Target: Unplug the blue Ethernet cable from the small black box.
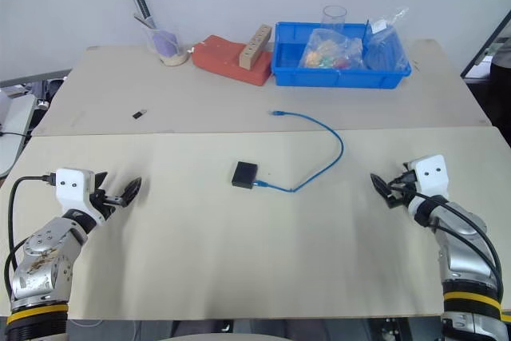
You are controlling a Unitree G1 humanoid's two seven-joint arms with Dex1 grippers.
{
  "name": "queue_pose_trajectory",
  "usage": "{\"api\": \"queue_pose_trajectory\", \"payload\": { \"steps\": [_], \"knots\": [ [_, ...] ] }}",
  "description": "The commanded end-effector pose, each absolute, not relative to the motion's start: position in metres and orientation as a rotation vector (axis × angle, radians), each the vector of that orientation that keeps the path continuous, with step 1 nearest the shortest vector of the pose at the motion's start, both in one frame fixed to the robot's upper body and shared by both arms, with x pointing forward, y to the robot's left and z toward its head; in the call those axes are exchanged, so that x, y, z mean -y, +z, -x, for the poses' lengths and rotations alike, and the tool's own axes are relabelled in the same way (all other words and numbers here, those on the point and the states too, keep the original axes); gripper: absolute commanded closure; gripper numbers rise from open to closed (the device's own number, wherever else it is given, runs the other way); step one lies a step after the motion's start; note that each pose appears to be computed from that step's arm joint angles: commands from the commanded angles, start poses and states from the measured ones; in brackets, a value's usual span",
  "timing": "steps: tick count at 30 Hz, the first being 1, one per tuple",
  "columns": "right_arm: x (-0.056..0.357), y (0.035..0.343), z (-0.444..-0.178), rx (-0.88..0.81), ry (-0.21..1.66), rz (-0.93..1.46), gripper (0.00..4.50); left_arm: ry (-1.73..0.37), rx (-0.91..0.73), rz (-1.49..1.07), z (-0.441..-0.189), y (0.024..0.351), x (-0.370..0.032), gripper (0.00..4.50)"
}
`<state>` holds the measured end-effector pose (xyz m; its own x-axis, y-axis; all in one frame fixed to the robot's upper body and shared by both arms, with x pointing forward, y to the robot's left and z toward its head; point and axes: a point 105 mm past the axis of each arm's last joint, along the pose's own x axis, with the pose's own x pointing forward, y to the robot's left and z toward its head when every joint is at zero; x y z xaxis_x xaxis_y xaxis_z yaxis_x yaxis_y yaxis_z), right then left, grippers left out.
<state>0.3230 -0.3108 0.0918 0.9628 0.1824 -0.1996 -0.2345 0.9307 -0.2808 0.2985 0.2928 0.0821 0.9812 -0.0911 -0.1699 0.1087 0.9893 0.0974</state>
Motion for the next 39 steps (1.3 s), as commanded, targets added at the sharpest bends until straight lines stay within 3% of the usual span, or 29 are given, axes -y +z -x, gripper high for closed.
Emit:
{"api": "queue_pose_trajectory", "payload": {
  "steps": [1, 8, 15, 20, 30, 37, 39],
  "knots": [
    [0.315, 0.109, -0.324, -0.128, 0.200, 0.328, 0.00, -0.135, -0.129, -0.124, -0.301, 0.095, -0.289, 0.02],
    [0.283, 0.129, -0.323, -0.128, 0.397, 0.349, 0.00, -0.371, -0.024, -0.050, -0.308, 0.131, -0.251, 0.02],
    [0.198, 0.149, -0.308, -0.190, 0.810, 0.229, 0.00, -0.827, -0.047, -0.144, -0.287, 0.168, -0.196, 0.02],
    [0.135, 0.143, -0.303, -0.223, 1.058, 0.220, 0.00, -1.151, -0.119, -0.276, -0.265, 0.186, -0.166, 0.02],
    [0.092, 0.105, -0.328, -0.279, 1.136, 0.313, 0.00, -1.367, -0.137, -0.510, -0.253, 0.210, -0.158, 0.02],
    [0.077, 0.095, -0.334, -0.277, 1.181, 0.355, 0.00, -1.402, -0.190, -0.613, -0.249, 0.200, -0.168, 0.02],
    [0.073, 0.094, -0.334, -0.271, 1.193, 0.359, 0.55, -1.410, -0.195, -0.622, -0.248, 0.200, -0.169, 0.00]
  ]
}}
